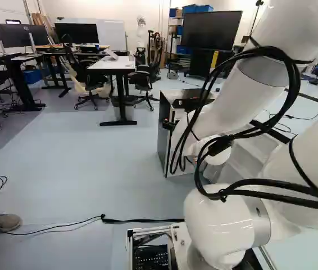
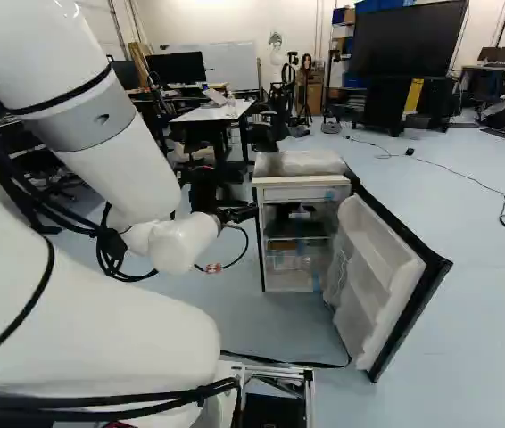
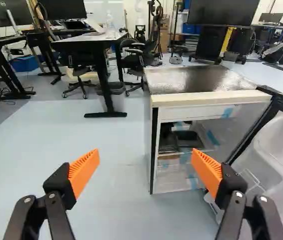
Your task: Open the fridge door
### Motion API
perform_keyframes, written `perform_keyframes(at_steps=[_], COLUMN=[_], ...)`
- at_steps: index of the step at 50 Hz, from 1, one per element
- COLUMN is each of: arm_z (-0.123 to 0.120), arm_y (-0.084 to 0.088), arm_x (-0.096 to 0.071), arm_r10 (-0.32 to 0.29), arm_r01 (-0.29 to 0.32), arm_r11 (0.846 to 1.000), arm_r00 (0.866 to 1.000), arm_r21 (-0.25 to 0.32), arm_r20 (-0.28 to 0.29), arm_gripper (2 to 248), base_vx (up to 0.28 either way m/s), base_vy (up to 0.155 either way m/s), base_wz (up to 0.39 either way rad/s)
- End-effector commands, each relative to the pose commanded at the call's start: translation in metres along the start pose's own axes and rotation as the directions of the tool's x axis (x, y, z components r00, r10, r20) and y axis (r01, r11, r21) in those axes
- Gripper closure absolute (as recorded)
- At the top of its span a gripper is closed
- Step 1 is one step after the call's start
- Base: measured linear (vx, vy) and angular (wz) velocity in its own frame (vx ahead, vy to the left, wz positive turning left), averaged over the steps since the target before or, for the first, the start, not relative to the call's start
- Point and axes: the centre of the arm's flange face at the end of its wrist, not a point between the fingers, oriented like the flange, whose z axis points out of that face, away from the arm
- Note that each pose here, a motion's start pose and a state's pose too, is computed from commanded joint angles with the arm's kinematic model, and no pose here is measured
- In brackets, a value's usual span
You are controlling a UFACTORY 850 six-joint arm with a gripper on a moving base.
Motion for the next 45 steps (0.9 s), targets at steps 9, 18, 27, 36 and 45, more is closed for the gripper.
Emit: perform_keyframes(at_steps=[9,18,27,36,45], arm_z=[-0.0011,-0.0012,-0.0012,-0.0012,-0.0012], arm_y=[-0.0007,-0.0008,-0.0008,-0.0008,-0.0008], arm_x=[-0.0006,-0.0006,-0.0006,-0.0006,-0.0006], arm_r10=[-0.005,-0.006,-0.006,-0.006,-0.006], arm_r01=[0.005,0.006,0.006,0.006,0.006], arm_r11=[1.000,1.000,1.000,1.000,1.000], arm_r00=[1.000,1.000,1.000,1.000,1.000], arm_r21=[0.007,0.007,0.007,0.007,0.007], arm_r20=[0.001,0.001,0.001,0.001,0.001], arm_gripper=[3,3,3,3,3], base_vx=[0.000,0.000,0.000,0.000,0.000], base_vy=[0.000,0.000,0.000,0.000,0.000], base_wz=[0.000,0.000,0.000,0.000,0.000])
